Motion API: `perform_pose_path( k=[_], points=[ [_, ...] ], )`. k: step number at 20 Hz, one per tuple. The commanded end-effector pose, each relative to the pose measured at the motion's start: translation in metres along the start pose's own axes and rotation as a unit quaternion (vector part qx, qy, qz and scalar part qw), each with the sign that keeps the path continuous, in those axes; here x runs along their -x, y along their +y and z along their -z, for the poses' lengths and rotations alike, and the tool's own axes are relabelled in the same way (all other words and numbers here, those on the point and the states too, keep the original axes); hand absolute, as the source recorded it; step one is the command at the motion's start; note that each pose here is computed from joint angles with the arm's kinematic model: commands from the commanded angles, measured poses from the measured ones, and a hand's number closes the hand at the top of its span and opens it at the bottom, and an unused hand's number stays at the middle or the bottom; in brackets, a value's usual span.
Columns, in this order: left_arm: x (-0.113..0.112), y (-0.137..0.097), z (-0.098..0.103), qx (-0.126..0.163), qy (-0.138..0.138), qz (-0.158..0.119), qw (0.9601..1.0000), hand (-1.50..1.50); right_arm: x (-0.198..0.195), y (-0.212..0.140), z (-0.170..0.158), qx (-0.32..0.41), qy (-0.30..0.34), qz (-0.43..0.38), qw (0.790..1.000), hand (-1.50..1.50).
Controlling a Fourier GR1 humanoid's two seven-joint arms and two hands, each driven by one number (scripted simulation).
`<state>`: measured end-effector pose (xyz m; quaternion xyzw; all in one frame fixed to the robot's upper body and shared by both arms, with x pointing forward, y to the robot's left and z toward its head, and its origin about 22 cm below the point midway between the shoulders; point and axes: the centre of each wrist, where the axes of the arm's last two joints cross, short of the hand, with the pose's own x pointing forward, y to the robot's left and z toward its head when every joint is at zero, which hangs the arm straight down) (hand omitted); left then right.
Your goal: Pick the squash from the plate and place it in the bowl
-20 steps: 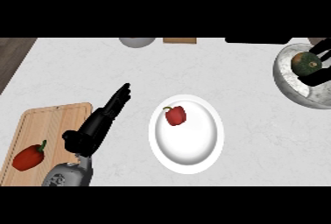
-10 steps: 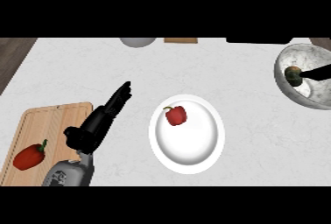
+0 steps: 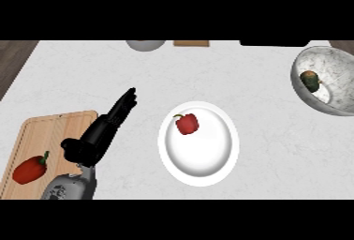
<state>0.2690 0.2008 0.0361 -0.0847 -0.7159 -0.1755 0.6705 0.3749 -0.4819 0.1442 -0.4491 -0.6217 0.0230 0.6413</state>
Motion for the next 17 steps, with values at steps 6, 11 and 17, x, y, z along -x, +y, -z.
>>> perform_pose_path(
  k=[6,11,17],
  points=[
    [0.003,-0.001,-0.002,-0.007,0.007,-0.006,0.9999,0.0,0.081,-0.092,-0.028,0.075,0.036,0.064,0.994,-1.5],
    [0.006,-0.005,-0.005,-0.002,0.006,-0.002,1.0,0.0,0.117,-0.135,-0.053,0.082,0.027,0.093,0.992,-1.5],
    [0.014,-0.014,-0.003,-0.008,0.006,0.002,0.9999,0.0,0.138,-0.182,-0.079,0.051,0.019,0.119,0.991,-1.5]
  ],
)
